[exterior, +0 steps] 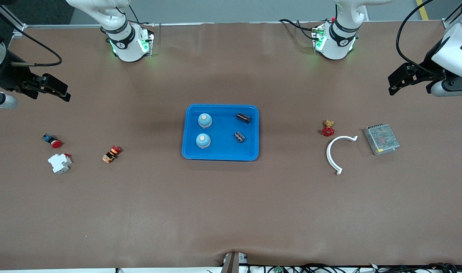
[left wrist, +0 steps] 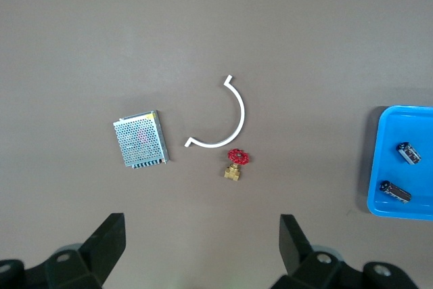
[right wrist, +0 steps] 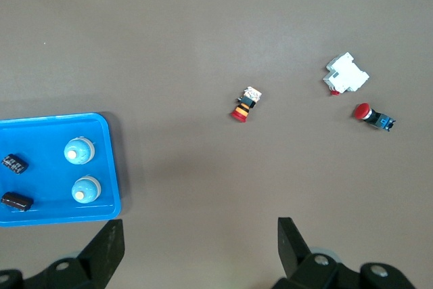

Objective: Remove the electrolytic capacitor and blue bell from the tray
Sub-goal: 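Reach the left gripper to a capacitor while the right gripper reaches a bell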

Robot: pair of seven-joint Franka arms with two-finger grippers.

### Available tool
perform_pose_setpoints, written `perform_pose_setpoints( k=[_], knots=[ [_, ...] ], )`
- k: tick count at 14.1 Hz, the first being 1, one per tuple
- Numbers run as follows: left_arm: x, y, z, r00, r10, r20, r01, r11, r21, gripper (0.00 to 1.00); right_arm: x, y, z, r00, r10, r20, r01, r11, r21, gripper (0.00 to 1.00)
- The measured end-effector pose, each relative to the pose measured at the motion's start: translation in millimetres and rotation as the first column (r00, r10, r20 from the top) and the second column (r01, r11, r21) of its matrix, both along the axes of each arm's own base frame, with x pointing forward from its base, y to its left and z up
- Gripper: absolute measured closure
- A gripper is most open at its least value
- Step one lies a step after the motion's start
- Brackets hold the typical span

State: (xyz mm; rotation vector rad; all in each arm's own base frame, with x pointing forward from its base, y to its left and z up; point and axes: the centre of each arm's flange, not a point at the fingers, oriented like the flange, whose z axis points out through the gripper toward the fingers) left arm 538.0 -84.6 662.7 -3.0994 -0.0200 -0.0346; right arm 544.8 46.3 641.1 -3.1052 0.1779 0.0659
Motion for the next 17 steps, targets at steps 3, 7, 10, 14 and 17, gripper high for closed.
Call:
perform_pose_setpoints(
  k=[3,7,10,14,17],
  knots=[
    [-0.2,-1.5,-0.1,1.0,-0.003,0.0,0.003,1.0,0.0,0.0,0.0,-0.2,-0.1,1.0,0.0,0.0,0.0,1.0,0.0,0.0],
    [4.6,-3.6,-8.0,1.0,-0.007,-0.015,0.007,1.0,0.0,0.0,0.3,-1.6,-2.9,1.0,-0.005,-0.006,0.005,1.0,0.0,0.0],
    [8.5,-24.1,-21.4,0.998,-0.044,-0.039,0.044,0.999,-0.001,0.0,4.5,-5.1,-26.4,1.0,0.004,-0.028,-0.004,1.0,-0.001,0.0],
    [11.6,-116.5,-71.7,0.991,-0.079,-0.105,0.079,0.997,0.001,0.0,10.7,15.6,-82.3,0.999,0.029,-0.037,-0.029,1.0,0.001,0.0],
    [9.4,-195.2,-120.8,0.992,-0.039,-0.122,0.039,0.999,0.003,0.0,4.7,80.7,-132.1,0.999,-0.027,-0.022,0.027,1.0,-0.005,0.0]
  ],
)
